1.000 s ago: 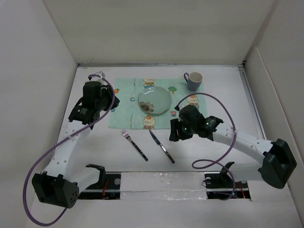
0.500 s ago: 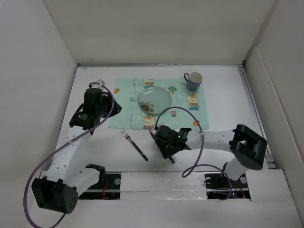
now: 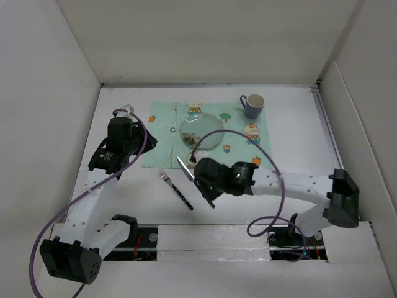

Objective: Set the dinner table for one person

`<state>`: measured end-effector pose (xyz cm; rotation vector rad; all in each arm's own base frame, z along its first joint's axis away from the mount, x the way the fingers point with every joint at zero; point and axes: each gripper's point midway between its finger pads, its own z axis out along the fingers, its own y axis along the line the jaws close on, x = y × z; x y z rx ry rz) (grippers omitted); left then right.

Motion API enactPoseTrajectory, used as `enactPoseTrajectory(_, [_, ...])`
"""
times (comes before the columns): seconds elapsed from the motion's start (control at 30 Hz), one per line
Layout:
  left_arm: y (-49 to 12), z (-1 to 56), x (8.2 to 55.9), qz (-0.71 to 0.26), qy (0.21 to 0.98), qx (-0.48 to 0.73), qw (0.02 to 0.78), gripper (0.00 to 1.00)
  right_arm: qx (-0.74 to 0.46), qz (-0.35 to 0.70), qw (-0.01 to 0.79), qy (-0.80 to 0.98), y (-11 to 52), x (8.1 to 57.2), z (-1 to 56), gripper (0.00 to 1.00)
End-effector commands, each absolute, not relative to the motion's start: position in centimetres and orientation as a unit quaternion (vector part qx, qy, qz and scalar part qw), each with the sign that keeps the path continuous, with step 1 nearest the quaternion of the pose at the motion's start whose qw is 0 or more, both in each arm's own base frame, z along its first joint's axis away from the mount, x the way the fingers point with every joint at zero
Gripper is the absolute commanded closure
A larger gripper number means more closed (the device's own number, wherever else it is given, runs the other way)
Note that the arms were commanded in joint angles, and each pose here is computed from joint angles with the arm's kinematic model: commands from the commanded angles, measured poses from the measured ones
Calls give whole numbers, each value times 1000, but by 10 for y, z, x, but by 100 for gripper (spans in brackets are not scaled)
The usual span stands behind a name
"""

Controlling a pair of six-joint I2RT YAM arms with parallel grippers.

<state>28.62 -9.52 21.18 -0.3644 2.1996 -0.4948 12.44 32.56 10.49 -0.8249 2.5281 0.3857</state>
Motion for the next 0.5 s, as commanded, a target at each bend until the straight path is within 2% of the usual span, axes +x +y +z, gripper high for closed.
enactPoseTrajectory(0.0, [-95,225,291,-199,867,-140,435,72,-231,200,331,893,326,185,201,100])
enactPoseTrajectory(0.03, [-99,227,293,-206,865,-135,436,72,-167,190,368,895,308,240,212,100])
enactPoseTrajectory(0.07, [-99,227,293,-207,865,-135,436,72,-166,190,368,895,308,241,212,100])
enactPoseTrajectory(0.13, [-101,228,296,-211,865,-131,436,72,-103,158,393,900,279,292,210,100])
enactPoseTrajectory(0.27, [-103,231,299,-214,864,-125,439,72,-17,91,379,921,235,361,172,100])
enactPoseTrajectory(0.3, [-103,232,299,-214,863,-122,441,72,-14,79,359,930,232,371,150,100])
enactPoseTrajectory(0.47, [-102,232,297,-211,863,-118,444,72,23,56,326,943,208,410,113,100])
